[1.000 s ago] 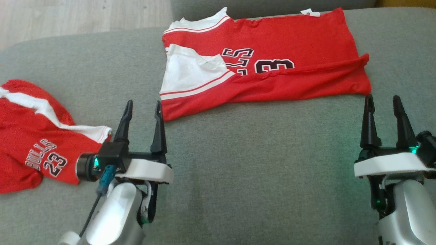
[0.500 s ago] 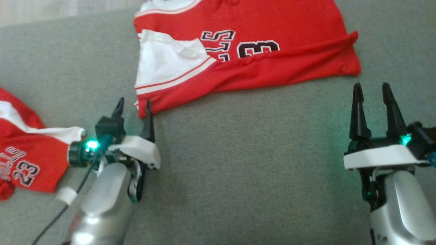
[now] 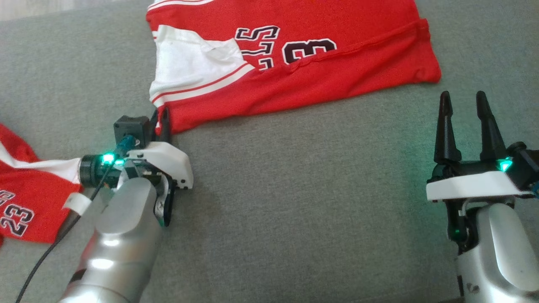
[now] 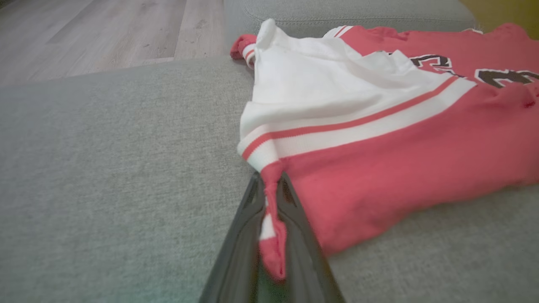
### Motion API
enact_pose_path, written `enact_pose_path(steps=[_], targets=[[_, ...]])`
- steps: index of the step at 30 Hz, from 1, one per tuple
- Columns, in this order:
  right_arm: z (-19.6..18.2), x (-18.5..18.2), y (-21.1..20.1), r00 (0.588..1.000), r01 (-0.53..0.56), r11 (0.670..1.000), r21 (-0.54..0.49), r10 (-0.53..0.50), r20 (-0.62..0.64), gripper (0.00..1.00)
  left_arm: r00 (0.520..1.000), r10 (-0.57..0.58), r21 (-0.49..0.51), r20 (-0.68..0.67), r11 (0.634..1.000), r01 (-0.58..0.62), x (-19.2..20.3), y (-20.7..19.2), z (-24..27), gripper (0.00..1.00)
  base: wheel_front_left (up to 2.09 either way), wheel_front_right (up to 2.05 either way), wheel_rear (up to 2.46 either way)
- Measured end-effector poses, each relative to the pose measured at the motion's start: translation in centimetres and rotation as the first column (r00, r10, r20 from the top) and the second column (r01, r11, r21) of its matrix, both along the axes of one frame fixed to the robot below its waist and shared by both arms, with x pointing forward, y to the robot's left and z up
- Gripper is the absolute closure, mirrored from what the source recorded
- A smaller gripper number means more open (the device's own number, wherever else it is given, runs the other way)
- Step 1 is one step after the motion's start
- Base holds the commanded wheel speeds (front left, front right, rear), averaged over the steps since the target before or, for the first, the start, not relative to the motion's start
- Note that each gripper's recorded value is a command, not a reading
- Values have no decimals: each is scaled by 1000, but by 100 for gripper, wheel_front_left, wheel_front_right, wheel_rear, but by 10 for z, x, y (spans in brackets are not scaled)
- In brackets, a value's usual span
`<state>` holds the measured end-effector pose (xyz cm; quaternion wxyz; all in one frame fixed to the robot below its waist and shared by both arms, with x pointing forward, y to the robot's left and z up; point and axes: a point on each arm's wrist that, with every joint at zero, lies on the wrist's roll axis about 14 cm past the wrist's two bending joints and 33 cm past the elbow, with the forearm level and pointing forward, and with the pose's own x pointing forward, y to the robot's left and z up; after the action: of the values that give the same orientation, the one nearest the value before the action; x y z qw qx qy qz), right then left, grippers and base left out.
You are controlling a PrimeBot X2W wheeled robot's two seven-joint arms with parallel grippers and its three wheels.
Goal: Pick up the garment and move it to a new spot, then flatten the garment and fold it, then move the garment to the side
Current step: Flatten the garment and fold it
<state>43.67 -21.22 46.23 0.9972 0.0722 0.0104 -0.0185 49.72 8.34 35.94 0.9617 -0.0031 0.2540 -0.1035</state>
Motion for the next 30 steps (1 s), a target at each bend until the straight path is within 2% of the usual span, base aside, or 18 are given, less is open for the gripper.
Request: enact_pose_path(steps=[7,13,17,22,26,27,30], targets=[[-6,12,-1,999,-6,999,-46,3,-51,0,993,13,-46,114,999,-8,0,2,25,100,0,0,0],[-26,34,-12,976,5,997,-82,-23,-218,0,969,10,-90,246,996,12,9,-4,62,100,0,0,0],[-50,47,-19,932,16,996,-86,-46,-360,0,959,-17,-83,284,996,42,11,-10,70,100,0,0,0],[-70,63,-23,878,22,995,-97,-66,-474,0,950,-43,-79,310,994,71,11,-14,73,100,0,0,0],[-89,67,-31,821,9,990,-144,-89,-564,0,948,-49,-75,314,994,77,11,-13,72,100,0,0,0],[-99,66,-32,791,-9,986,-164,-94,-604,0,947,-53,-72,317,994,79,10,-13,71,100,0,0,0],[-101,74,-30,778,-30,983,-181,-91,-622,0,949,-50,-69,312,995,76,9,-10,68,100,0,0,0]])
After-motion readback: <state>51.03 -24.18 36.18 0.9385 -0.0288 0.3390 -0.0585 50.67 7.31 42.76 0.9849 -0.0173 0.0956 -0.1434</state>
